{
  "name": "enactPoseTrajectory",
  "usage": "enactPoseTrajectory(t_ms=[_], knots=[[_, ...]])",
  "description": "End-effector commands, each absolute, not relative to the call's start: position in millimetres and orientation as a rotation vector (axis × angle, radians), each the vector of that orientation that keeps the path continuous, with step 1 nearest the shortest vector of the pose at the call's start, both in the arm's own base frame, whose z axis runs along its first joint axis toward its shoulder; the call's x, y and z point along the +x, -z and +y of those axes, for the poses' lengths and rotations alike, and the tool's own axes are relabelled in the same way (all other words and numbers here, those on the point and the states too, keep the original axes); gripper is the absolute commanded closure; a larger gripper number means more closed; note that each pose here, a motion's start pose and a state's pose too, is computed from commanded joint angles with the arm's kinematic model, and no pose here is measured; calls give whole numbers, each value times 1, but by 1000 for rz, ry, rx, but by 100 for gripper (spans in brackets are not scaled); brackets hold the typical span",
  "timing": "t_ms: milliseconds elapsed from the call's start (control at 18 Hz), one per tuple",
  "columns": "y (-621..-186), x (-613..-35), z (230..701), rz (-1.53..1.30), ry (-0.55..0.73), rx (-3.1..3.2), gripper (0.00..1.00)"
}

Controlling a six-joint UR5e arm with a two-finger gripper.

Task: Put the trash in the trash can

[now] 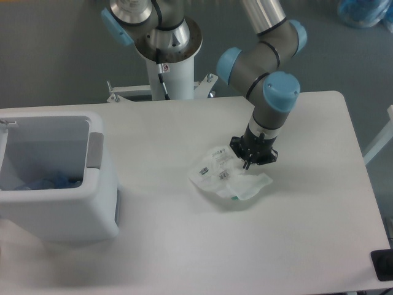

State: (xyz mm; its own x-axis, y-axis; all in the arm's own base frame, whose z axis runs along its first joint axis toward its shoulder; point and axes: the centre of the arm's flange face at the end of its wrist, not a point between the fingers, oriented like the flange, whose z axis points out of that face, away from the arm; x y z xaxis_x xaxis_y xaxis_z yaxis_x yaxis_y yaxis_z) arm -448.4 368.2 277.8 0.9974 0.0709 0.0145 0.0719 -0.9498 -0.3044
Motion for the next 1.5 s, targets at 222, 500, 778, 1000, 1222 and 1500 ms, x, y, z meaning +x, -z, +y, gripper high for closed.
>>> enactPoseTrajectory(t_ms=[222, 500, 778, 1000, 1222, 1500], knots=[[-341, -458, 369, -140, -92, -2711, 97], [-409, -464, 382, -303, -118, -2555, 97], [-465, -447, 387, -302, -158, -2455, 97], [-520, -428, 397, -336, -107, -2314, 97], [-554, -379, 416, -256, -78, -2261, 97], [-577, -327, 431, -195, -60, -2237, 97]])
